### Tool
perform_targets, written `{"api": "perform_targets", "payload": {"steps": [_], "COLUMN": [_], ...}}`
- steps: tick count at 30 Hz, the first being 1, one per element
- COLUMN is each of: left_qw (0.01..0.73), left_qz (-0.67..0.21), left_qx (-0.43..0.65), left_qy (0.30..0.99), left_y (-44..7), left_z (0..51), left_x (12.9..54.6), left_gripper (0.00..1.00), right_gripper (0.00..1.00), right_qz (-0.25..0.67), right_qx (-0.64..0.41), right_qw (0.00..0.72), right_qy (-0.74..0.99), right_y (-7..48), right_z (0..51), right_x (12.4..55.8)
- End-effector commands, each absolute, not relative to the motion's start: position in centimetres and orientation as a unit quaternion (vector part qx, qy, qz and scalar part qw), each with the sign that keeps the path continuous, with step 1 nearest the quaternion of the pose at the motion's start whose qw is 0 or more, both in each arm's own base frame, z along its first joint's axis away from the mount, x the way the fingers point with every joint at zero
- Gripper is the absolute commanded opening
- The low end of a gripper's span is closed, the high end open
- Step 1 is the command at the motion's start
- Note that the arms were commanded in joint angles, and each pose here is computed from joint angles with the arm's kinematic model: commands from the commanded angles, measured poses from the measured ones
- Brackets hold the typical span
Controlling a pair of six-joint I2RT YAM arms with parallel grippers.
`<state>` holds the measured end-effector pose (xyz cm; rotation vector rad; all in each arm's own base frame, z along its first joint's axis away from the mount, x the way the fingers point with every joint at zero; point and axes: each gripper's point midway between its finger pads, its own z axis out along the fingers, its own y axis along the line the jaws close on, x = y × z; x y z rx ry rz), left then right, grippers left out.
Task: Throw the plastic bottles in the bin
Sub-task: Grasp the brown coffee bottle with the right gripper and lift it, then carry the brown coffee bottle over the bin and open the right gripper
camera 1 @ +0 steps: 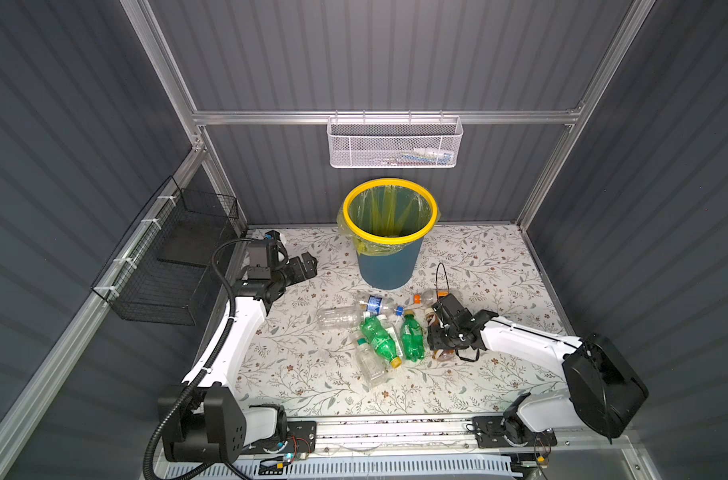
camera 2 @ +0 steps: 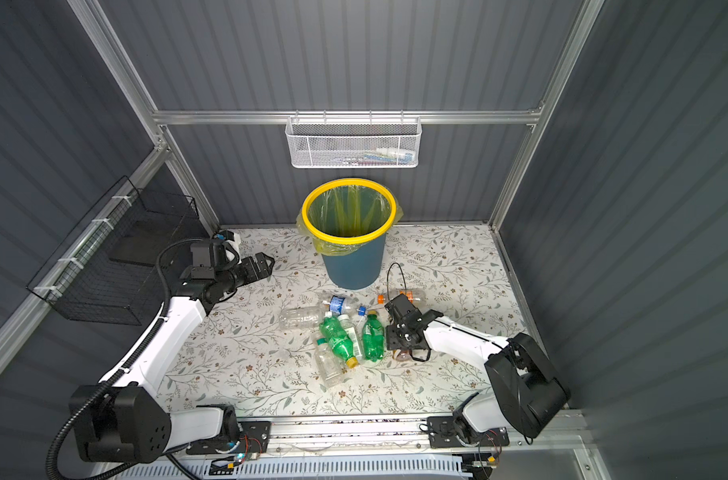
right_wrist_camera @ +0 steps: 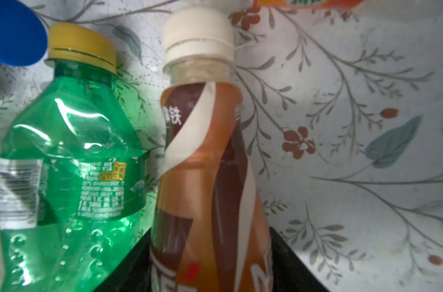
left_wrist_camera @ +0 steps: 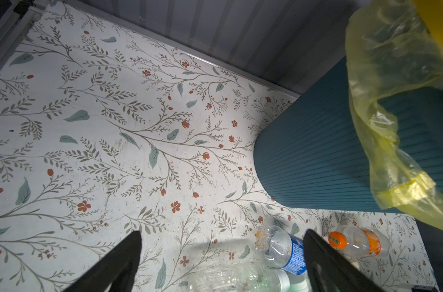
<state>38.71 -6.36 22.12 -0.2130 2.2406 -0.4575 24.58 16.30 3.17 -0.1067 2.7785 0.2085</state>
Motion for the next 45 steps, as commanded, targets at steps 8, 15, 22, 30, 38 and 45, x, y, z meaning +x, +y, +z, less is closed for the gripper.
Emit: {"api": "perform_targets", "payload": {"steps": [8,15,22,30,38,45], "left_qw": [0.419,0.422,0.437,0.451,0.453,0.466], "left_qz": [-0.190,-0.191,-0.211,-0.224,-0.236,-0.188], "left_qx": [-0.088,-0.089,-0.078,-0.043,-0.024,-0.021], "left_qy": [0.883,0.882,0.871,0.863,0.859,0.864], "left_y": [-6.3,-6.4,-7.0,-7.8,-8.3,-7.7], "left_z": [22.3,22.7,24.1,24.9,24.8,23.7], "left_x": [39.0,39.5,39.8,39.2,37.3,34.6], "left_gripper": [0.99,0.99,0.99,0.99,0.98,0.96], "right_gripper": [0.52,0.51,0.52,0.55,0.55,0.53], "right_qz": [0.094,0.127,0.133,0.112,0.106,0.176], "right_qx": [-0.046,-0.036,0.007,0.031,-0.008,-0.122], "right_qw": [0.229,0.348,0.496,0.661,0.773,0.712], "right_qy": [0.968,0.928,0.858,0.741,0.626,0.668], "right_y": [15.9,14.8,11.5,6.9,6.7,16.3], "right_z": [6.8,13.8,21.7,31.6,43.4,50.4], "right_x": [24.3,24.9,25.2,23.6,22.5,33.5]}}
